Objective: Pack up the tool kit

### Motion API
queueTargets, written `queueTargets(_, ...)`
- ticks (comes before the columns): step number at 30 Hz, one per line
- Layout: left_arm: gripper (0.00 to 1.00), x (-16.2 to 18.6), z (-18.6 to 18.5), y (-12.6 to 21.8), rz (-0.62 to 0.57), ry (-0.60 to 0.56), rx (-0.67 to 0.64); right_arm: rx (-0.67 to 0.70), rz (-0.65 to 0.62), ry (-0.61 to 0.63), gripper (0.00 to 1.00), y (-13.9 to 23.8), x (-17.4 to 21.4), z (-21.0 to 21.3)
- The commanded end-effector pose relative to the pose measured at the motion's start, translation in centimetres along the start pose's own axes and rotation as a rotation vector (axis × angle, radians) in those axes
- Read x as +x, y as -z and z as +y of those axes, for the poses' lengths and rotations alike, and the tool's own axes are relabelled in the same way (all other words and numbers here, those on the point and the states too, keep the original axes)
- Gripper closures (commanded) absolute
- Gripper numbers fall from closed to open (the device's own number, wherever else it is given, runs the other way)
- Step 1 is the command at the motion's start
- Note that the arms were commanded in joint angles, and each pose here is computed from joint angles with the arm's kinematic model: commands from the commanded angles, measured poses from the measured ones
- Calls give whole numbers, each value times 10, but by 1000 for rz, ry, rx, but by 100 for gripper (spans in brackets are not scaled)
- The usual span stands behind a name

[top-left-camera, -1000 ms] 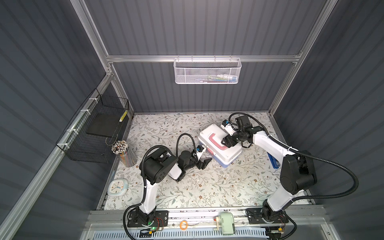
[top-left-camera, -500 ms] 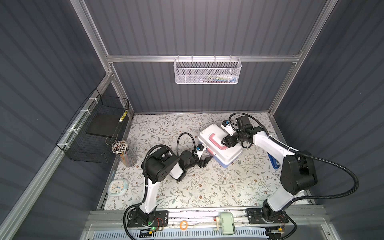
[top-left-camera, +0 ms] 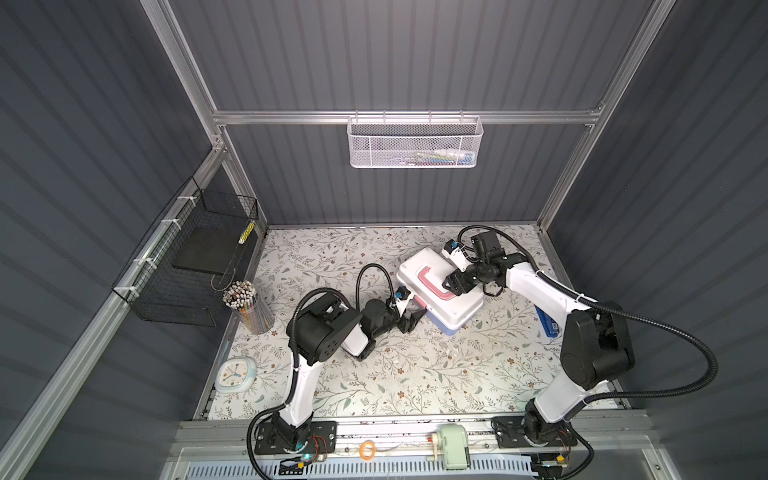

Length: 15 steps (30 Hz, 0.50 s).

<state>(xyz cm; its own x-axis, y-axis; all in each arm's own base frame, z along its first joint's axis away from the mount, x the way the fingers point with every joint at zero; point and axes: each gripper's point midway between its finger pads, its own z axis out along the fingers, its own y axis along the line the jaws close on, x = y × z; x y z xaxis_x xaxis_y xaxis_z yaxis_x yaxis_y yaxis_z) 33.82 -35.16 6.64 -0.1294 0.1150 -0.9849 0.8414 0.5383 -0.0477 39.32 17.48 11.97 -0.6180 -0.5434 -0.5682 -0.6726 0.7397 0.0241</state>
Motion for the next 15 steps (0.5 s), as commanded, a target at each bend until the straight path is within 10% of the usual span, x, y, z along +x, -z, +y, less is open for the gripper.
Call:
queueTargets(1,32,0,-3,-6,-5,4,12,-216,427,-99,39,-28,117,56)
queueTargets(15,35,-4,-8,-12,-12,-1,28,-202,442,-108,39,-30,120,54)
